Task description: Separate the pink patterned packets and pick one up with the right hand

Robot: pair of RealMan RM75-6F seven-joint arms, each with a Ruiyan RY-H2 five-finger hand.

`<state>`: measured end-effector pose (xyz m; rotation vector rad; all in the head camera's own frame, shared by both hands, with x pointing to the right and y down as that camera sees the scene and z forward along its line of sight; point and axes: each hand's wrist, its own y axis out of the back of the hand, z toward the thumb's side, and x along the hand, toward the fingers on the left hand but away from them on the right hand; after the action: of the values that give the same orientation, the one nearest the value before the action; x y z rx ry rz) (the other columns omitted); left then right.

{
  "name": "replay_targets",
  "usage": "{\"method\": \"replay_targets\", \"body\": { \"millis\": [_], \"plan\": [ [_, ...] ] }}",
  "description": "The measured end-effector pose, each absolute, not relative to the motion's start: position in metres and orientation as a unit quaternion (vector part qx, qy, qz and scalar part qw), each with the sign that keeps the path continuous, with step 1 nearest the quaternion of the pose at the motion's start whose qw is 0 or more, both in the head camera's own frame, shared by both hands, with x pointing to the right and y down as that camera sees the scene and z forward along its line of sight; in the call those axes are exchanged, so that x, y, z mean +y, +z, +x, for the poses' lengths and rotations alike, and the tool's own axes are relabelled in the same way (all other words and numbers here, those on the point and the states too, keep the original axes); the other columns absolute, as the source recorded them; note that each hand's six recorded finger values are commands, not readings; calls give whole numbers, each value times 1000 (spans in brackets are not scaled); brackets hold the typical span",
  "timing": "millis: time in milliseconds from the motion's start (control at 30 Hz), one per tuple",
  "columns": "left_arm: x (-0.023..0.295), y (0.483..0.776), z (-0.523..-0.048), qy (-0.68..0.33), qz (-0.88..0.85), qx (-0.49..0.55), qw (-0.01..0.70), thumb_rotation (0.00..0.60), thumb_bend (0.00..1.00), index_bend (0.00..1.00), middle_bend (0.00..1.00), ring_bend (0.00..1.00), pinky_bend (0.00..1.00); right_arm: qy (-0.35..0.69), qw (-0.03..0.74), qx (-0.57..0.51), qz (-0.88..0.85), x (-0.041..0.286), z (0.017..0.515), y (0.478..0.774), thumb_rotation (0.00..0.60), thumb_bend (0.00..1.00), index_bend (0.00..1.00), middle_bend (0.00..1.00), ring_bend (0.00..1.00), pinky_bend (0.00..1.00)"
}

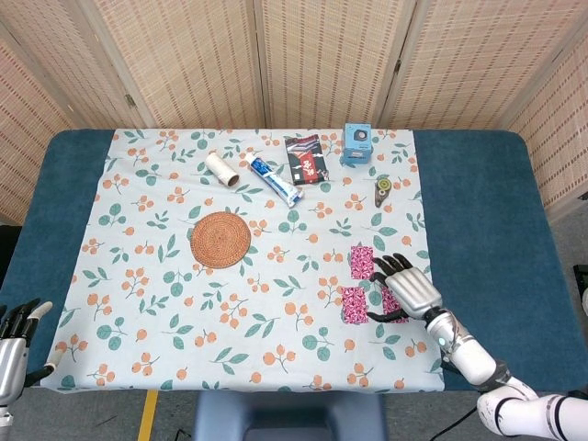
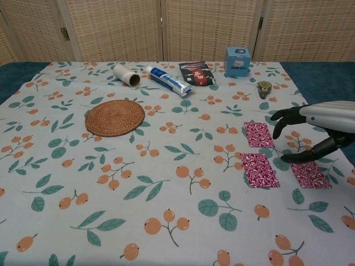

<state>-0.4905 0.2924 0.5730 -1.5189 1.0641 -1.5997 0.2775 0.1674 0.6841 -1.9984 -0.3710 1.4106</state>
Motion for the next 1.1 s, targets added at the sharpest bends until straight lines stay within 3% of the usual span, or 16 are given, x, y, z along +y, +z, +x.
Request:
{"method": "replay_targets", "body": {
  "millis": [133, 267, 1100],
  "plan": [
    [290, 573, -487, -610, -586, 409, 342, 600, 327, 192, 143, 148, 2, 532, 330, -153, -764, 171, 282, 675, 395, 268, 243, 105, 0, 0],
    [289, 572, -486, -609, -587, 408, 344, 600, 327, 192, 143, 148, 2, 526, 342, -159, -762, 174, 284, 670, 493, 267, 197, 104, 0, 0],
    [291, 571, -485, -603, -595, 406, 342, 600, 327, 196, 143, 148, 1, 557, 277, -169, -764, 201, 243, 692, 493, 266, 156, 35, 0, 0]
  ]
}}
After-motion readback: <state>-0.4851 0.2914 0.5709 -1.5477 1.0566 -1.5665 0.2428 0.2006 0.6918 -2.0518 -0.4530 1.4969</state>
